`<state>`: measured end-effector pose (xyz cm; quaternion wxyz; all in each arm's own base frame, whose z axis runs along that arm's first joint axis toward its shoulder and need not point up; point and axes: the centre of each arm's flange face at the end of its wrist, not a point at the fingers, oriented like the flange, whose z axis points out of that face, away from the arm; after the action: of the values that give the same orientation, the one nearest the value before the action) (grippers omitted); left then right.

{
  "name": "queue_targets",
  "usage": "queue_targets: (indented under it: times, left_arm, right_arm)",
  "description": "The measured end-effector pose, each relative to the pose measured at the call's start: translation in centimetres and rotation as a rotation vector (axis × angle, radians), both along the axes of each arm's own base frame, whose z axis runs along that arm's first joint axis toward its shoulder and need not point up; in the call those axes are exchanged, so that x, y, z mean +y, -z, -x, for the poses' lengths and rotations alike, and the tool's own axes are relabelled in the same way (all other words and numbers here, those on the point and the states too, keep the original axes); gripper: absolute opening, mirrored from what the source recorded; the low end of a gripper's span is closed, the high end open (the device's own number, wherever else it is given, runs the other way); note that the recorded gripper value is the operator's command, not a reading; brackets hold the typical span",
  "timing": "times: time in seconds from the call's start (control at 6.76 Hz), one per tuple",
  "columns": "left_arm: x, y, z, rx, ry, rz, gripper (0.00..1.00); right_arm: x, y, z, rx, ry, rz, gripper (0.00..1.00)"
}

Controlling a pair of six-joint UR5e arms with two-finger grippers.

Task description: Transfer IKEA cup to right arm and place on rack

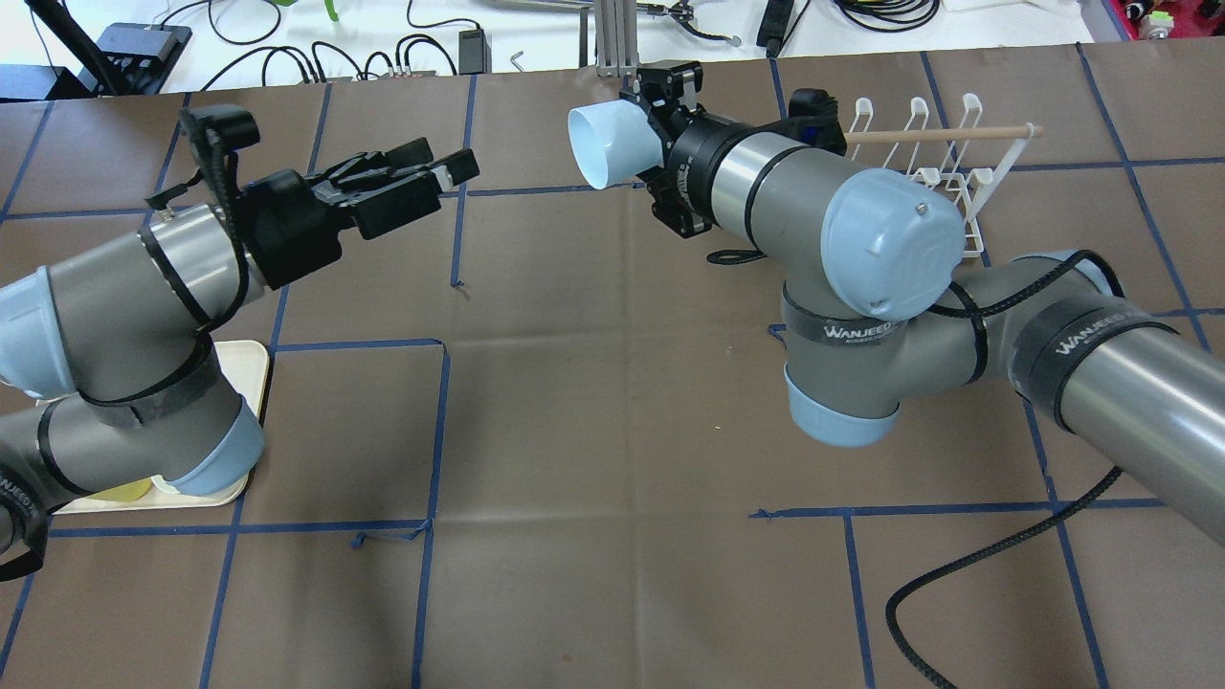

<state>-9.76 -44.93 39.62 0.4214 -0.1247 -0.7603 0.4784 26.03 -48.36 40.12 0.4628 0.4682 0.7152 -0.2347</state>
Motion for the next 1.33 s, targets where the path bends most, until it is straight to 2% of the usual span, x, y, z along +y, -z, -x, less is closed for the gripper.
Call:
queue_targets:
  times: [0.15,0.44,0.74,0.89,1.04,1.18,1.33]
  left_arm:
    - [-1.4,-0.4,-1.5,0.000,-0.048,-0.042,0.98]
    - [-5.3,-1.2,-2.8,-0.056,-0.181,-0.188,0.98]
    - [-8.6,-1.4,-1.1,-0.235,-0.344,-0.414,0.98]
    - [-9.6,-1.6,-0.9,-0.343,-0.403,-0.564,0.98]
    - [-10.2,-1.9,-1.2,-0.445,-0.435,-0.723,0.98]
    - [-10.1,-2.3,-1.3,-0.526,-0.441,-0.849,0.98]
    - [-9.6,-3.3,-0.8,-0.614,-0.429,-0.940,0.99]
  right_arm:
    - [-1.6,-0.4,2.1,0.125,-0.029,0.075,0.14]
    - [-4.7,-0.1,6.1,0.414,-0.106,0.206,0.09]
    - [-7.6,-0.1,10.8,0.658,-0.130,0.288,0.09]
    - [-9.4,0.1,13.2,0.816,-0.143,0.337,0.09]
    - [-11.2,0.8,15.6,0.982,-0.159,0.403,0.09]
    - [-12.5,1.7,17.7,1.116,-0.177,0.450,0.09]
    - [-13.2,2.5,19.2,1.213,-0.200,0.468,0.09]
